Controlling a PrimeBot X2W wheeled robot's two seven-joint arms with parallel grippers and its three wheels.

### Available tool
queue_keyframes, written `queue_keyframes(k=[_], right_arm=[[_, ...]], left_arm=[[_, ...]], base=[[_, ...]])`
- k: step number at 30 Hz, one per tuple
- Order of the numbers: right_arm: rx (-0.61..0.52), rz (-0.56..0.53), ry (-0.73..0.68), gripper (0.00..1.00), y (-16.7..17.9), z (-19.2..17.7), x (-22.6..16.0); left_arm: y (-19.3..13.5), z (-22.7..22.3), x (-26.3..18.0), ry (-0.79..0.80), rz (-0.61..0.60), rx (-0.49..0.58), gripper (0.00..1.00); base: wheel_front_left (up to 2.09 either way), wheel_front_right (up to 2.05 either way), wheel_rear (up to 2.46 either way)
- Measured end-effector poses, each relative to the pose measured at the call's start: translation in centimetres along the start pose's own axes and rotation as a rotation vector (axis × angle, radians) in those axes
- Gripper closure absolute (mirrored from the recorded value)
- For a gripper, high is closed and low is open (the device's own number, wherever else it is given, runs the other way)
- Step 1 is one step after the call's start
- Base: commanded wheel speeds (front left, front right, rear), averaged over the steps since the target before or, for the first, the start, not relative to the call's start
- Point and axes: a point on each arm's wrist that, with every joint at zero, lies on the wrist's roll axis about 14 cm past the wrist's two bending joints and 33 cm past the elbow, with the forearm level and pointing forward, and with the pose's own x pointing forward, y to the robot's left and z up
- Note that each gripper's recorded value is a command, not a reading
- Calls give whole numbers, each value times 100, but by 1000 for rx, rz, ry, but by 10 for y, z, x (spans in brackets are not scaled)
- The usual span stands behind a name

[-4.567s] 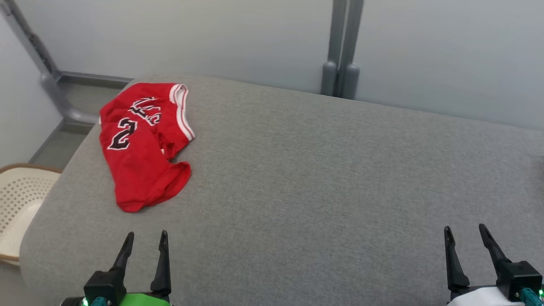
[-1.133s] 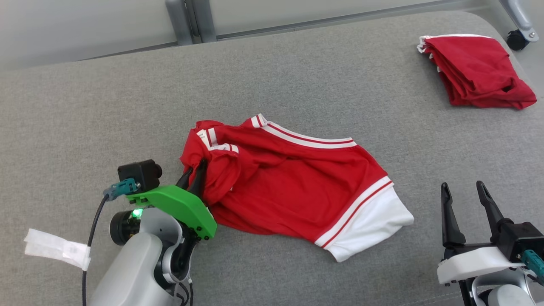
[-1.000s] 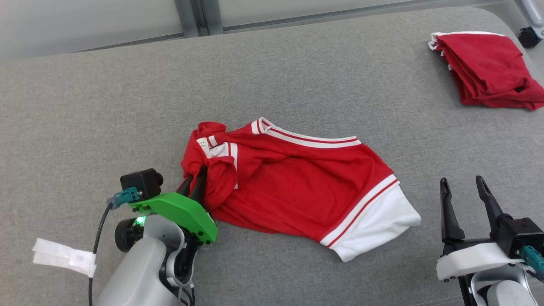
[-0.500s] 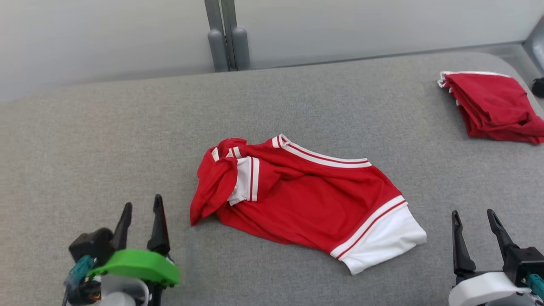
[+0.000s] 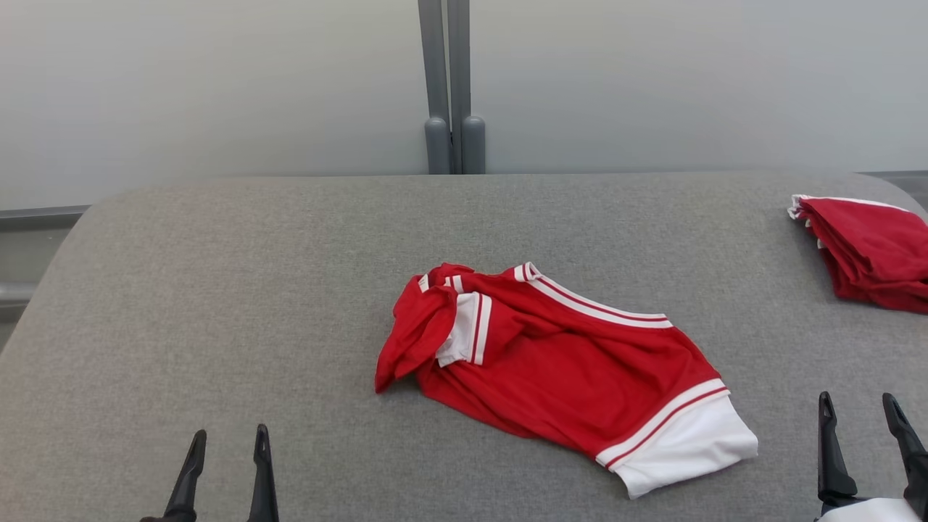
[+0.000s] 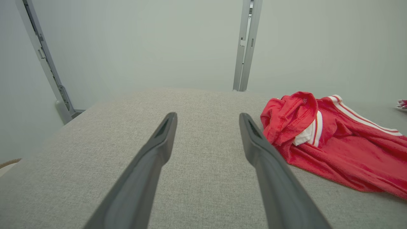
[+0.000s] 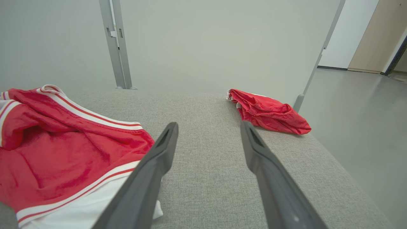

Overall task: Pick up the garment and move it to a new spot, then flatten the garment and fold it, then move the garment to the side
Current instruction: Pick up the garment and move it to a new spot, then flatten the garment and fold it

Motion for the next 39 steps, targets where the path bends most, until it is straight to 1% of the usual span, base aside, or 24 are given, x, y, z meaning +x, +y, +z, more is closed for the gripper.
queue_keyframes(k=[3, 7, 13, 14, 18, 23, 26, 28, 33, 39], right_arm=[[6, 6, -3, 0, 1, 1, -1], [11, 21, -1, 0, 6, 0, -1], [11, 26, 5, 0, 8, -2, 0], [11, 25, 7, 0, 8, -2, 0], [12, 26, 5, 0, 9, -2, 1], [15, 22, -4, 0, 9, 1, 6], [18, 11, 2, 0, 6, -1, 8], [20, 3, 8, 0, 5, -3, 11], [30, -37, 37, 0, -6, -12, 14], [30, -86, 76, 0, -20, -24, 13]], left_arm=[[15, -3, -11, 7, 44, 9, 0], [27, -3, -19, 4, 81, 8, 0], [31, -1, -18, -1, 87, 6, 0], [27, 2, -14, -12, 70, 10, 0], [-3, 14, 4, -51, -40, 23, 0], [-73, 19, 30, -70, -268, 9, 0], [-110, 7, 42, -35, -388, 9, 0], [-125, -9, 49, 13, -443, 25, 0], [-145, -36, 76, 94, -513, 61, 0], [-155, -58, 100, 154, -538, 74, 0]], base=[[0, 0, 0], [0, 0, 0], [0, 0, 0], [0, 0, 0], [0, 0, 0], [0, 0, 0], [0, 0, 0], [0, 0, 0], [0, 0, 0], [0, 0, 0]])
